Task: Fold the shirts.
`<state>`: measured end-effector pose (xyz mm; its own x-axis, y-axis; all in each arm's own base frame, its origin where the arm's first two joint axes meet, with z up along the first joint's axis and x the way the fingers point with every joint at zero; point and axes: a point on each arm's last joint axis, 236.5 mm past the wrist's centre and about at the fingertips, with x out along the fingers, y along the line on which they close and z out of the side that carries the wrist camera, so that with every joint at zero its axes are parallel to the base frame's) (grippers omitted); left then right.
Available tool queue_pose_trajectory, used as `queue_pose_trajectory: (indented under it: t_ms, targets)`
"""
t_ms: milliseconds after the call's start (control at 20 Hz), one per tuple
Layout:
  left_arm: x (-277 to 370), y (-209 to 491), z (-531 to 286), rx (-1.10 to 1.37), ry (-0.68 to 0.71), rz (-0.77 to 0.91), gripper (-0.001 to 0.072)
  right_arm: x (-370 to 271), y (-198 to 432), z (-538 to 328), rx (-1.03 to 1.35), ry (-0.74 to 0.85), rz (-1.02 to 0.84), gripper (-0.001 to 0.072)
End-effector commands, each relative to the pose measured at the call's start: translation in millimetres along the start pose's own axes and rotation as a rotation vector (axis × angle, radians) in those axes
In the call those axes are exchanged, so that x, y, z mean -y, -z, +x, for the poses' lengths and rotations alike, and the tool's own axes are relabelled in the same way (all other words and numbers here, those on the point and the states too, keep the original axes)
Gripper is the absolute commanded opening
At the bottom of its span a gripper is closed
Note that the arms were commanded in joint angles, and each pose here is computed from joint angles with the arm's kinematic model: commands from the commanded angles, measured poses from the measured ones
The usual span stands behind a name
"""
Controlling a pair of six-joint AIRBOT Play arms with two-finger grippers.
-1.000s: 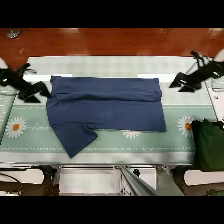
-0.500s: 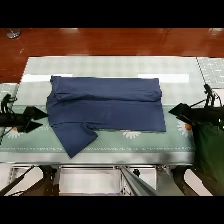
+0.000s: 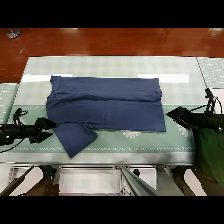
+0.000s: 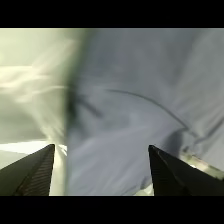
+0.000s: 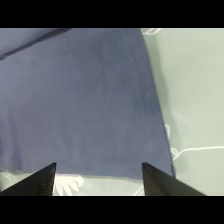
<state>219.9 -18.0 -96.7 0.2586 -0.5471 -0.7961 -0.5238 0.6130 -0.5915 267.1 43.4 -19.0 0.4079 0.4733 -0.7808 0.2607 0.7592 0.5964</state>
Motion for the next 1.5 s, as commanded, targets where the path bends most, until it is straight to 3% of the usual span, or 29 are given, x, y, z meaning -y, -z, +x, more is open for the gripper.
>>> queue_pose_trajectory:
  t_ms: [0, 200, 250, 300, 350, 500, 750, 1150, 1350, 1400, 1450]
  targets:
    - [9, 9, 26, -0.02, 0.001, 0.08, 0.07, -3, 0, 0, 0.002, -0.013, 0.023, 0.0615]
    - [21, 40, 45, -0.149, -0.021, 0.204, 0.0698, 7, -14, -9, 0.05, 0.009, 0.062, 0.0615]
    - [22, 39, 45, -0.153, -0.024, 0.213, 0.0636, 16, -25, -18, 0.087, 0.031, 0.084, 0.0615]
    - [25, 38, 42, -0.155, -0.019, 0.221, 0.0218, 27, -30, -27, 0.108, 0.057, 0.104, 0.0615]
    - [30, 35, 39, -0.155, -0.009, 0.235, 0.0033, 43, -27, -33, 0.1, 0.096, 0.127, 0.0615]
    - [44, 24, 31, -0.138, 0.005, 0.27, 0.0021, 81, 30, -32, -0.106, 0.25, 0.189, 0.0615]
    - [50, 18, 28, -0.124, 0.015, 0.278, 0.002, 76, 95, 6, -0.312, 0.241, 0.157, 0.0615]
    - [51, 23, 27, -0.145, 0.021, 0.278, 0.002, 45, 43, 58, -0.178, 0.081, 0.215, 0.0612]
    - [51, 23, 27, -0.146, 0.021, 0.279, 0.002, 26, 36, 79, -0.269, 0.07, 0.175, 0.0612]
    - [51, 23, 27, -0.146, 0.021, 0.279, 0.002, 21, 35, 83, -0.285, 0.068, 0.162, 0.0537]
    - [51, 23, 27, -0.147, 0.022, 0.279, 0.002, 17, 33, 86, -0.298, 0.067, 0.143, 0.0345]
